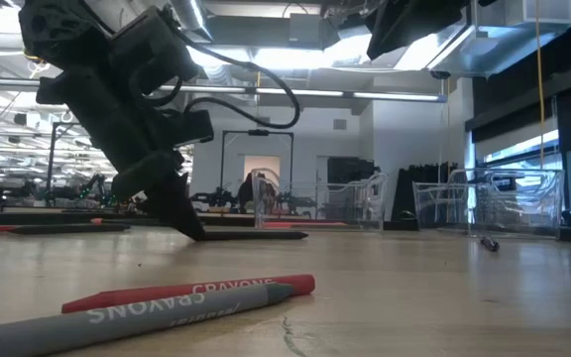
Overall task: Sort crayons/erasers/pens/pencils in bins
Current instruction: Put the center black pen into the bottom right transparent bin
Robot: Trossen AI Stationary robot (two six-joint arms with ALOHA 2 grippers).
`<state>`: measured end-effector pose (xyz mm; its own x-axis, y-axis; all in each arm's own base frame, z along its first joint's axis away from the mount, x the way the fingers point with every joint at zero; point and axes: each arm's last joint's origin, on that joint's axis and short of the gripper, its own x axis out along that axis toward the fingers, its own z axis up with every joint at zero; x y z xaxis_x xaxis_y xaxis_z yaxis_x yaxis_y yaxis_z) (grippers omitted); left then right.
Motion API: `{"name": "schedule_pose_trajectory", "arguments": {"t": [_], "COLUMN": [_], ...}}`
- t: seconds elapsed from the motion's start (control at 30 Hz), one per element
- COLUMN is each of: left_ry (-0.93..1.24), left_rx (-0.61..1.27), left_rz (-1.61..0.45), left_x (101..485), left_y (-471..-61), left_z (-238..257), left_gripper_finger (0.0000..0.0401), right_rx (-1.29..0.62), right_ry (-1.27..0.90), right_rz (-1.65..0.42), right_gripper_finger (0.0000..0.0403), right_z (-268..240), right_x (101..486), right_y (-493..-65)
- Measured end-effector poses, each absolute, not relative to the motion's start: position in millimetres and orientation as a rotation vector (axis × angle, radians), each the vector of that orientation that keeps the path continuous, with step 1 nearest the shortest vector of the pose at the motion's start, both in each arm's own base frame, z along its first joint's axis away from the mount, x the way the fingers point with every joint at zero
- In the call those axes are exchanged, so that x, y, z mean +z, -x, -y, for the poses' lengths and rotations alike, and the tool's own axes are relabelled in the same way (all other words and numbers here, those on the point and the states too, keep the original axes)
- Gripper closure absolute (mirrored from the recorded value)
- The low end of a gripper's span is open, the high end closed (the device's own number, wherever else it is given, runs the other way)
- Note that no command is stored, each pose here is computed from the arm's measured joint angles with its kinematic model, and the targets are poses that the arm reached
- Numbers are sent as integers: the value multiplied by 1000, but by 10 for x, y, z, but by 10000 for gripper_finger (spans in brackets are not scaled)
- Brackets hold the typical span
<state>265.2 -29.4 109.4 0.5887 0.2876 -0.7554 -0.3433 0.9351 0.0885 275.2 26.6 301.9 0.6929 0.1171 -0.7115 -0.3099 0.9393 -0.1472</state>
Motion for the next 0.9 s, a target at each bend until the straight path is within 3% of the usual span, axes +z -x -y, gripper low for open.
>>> {"name": "schedule_pose_trajectory", "arguments": {"t": [0.53,0.9], "left_ry": [103,106], "left_rx": [391,388], "left_rz": [-880,-882], "left_x": [1081,1078], "left_y": [-2637,-2636], "left_z": [290,292], "left_gripper_finger": [307,365], "right_rx": [242,242], "right_ry": [266,266], "right_rz": [-771,-771], "right_gripper_finger": [289,289], "right_z": [-266,-266], "right_x": [3019,3019], "right_y": [-2752,-2752]}}
